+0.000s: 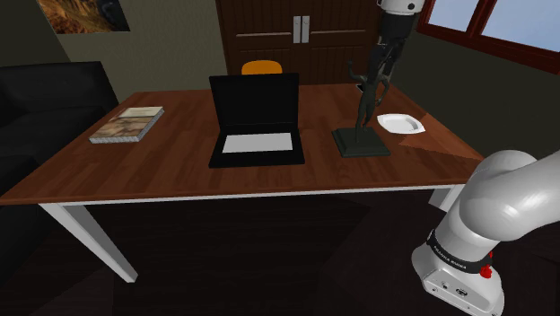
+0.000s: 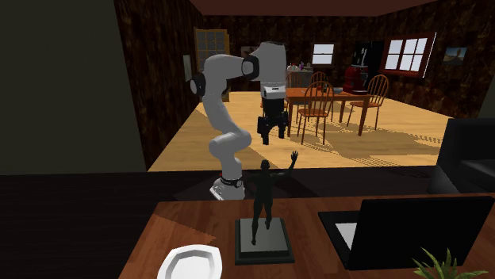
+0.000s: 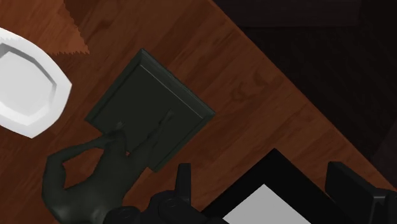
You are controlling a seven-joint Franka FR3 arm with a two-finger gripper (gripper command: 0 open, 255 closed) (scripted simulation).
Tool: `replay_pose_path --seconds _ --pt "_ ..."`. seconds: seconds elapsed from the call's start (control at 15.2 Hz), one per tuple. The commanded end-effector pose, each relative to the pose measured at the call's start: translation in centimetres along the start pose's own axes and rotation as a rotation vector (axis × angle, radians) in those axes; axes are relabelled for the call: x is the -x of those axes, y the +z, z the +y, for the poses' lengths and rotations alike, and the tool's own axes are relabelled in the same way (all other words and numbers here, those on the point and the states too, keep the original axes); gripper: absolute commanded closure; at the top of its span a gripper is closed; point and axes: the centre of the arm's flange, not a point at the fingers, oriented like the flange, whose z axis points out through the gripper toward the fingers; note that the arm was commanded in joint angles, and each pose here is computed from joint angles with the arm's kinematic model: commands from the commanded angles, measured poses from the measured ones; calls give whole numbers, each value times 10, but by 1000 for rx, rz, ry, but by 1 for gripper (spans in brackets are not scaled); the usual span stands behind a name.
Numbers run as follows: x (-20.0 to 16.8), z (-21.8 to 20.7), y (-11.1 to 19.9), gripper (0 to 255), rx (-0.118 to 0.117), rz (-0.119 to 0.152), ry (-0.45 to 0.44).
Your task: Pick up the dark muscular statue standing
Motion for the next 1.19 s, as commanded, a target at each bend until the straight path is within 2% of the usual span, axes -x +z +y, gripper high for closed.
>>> replay_pose_path --seconds 0.0,0.73,1.12 --pt "-13 26 -3 0 -4 0 2" --pt "-83 152 -8 0 -29 2 16" --pt "-80 151 23 0 -29 2 16"
